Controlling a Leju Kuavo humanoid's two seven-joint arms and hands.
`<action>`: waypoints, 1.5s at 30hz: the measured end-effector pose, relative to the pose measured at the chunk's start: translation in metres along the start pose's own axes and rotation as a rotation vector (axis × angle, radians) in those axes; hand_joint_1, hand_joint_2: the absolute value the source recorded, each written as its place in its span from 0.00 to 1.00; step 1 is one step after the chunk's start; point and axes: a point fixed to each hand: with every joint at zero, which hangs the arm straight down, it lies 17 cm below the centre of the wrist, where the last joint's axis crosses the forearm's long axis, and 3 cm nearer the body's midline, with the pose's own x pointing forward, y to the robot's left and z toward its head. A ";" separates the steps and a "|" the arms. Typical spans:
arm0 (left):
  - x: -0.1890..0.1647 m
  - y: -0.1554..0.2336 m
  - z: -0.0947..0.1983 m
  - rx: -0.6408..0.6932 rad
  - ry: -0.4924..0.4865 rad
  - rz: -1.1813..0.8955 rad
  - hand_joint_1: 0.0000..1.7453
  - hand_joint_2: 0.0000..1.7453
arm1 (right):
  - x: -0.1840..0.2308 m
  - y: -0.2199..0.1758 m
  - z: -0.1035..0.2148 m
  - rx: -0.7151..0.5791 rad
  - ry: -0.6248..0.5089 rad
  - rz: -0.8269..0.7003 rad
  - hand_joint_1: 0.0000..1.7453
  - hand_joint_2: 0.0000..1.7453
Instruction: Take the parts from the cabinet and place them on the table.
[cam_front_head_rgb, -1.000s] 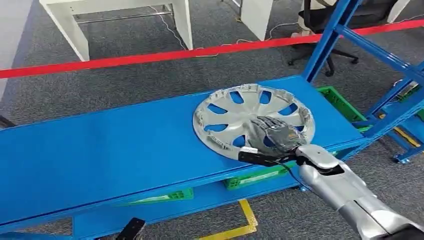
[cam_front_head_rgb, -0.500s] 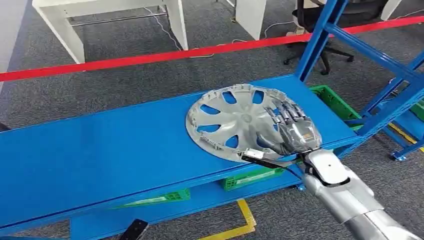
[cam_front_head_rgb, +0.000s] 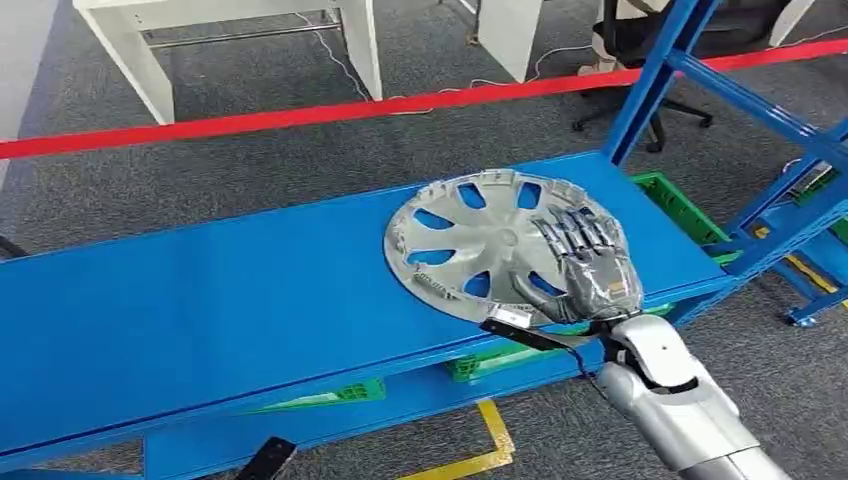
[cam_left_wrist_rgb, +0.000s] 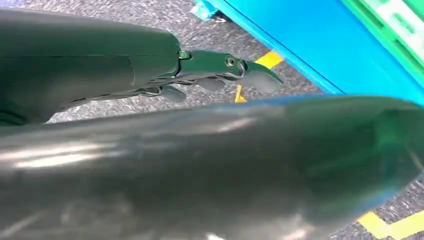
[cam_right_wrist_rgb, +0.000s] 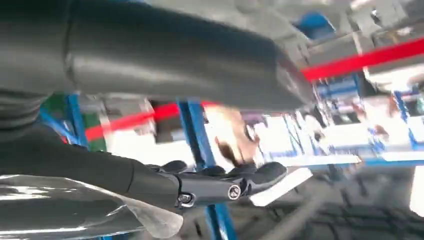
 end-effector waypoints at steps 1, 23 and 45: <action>0.000 0.000 0.000 -0.002 0.001 -0.001 0.00 0.00 | 0.001 0.006 0.003 0.020 0.009 -0.021 0.00 1.00; 0.000 -0.004 0.000 -0.012 0.008 -0.015 0.00 0.00 | 0.016 0.076 0.021 0.284 0.041 -0.206 0.00 1.00; 0.000 -0.004 0.000 -0.010 0.011 -0.002 0.00 0.00 | 0.008 0.119 0.032 0.455 0.059 -0.234 0.00 1.00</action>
